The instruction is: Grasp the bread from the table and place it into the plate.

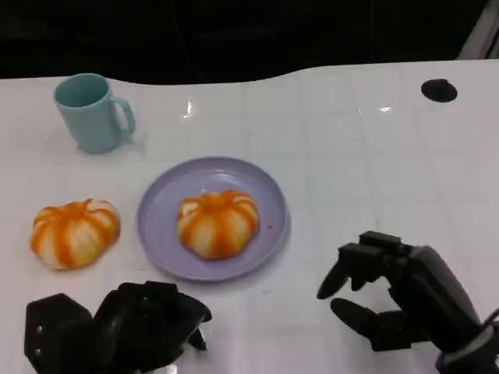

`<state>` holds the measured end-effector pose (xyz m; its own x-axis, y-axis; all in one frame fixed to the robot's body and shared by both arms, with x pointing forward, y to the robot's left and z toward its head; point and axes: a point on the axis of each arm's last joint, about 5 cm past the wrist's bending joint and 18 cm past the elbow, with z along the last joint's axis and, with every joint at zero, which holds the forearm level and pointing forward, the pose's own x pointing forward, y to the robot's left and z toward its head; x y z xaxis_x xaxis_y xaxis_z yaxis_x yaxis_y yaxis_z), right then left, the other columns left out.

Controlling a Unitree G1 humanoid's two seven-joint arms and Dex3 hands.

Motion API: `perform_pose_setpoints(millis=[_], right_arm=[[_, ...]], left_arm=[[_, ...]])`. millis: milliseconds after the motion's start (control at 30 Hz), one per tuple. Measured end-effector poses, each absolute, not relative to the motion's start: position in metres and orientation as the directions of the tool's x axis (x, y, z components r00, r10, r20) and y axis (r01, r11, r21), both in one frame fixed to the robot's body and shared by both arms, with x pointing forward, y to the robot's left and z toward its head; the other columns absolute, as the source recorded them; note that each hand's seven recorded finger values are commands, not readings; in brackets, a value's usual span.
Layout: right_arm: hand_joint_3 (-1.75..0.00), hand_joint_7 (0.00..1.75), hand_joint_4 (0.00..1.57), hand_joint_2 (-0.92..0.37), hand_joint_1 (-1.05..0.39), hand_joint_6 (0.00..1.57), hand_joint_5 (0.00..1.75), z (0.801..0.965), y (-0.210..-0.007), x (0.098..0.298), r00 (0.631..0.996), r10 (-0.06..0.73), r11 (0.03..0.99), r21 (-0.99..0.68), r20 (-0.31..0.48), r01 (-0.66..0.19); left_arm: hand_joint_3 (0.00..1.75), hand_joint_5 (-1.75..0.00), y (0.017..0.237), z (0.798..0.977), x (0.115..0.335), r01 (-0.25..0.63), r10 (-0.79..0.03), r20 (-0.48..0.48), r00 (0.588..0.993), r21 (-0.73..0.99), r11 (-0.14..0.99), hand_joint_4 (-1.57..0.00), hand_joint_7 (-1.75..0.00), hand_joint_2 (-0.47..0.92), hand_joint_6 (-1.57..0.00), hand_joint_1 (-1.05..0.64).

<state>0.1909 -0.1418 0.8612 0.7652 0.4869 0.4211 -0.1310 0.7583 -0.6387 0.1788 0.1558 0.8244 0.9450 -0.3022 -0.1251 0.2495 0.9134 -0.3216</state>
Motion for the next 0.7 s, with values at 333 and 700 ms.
perform_pose_setpoints(millis=[333,700], right_arm=[[-1.0,1.47,0.64,-0.46,-0.31,0.6,1.68,0.848,-0.155,0.171,0.815,0.452,0.761,-0.633,0.363,-0.14],[-0.97,1.47,0.65,-0.49,-0.32,0.61,1.71,0.837,-0.156,0.168,0.842,0.409,0.765,-0.636,0.352,-0.106]], left_arm=[[0.48,-1.48,0.156,0.824,0.179,0.249,-0.301,-0.126,0.945,-0.32,0.914,-0.91,-0.29,0.52,-1.57,-1.05],[0.46,-1.48,0.161,0.824,0.179,0.244,-0.296,-0.133,0.946,-0.312,0.918,-0.9,-0.28,0.51,-1.57,-1.05]])
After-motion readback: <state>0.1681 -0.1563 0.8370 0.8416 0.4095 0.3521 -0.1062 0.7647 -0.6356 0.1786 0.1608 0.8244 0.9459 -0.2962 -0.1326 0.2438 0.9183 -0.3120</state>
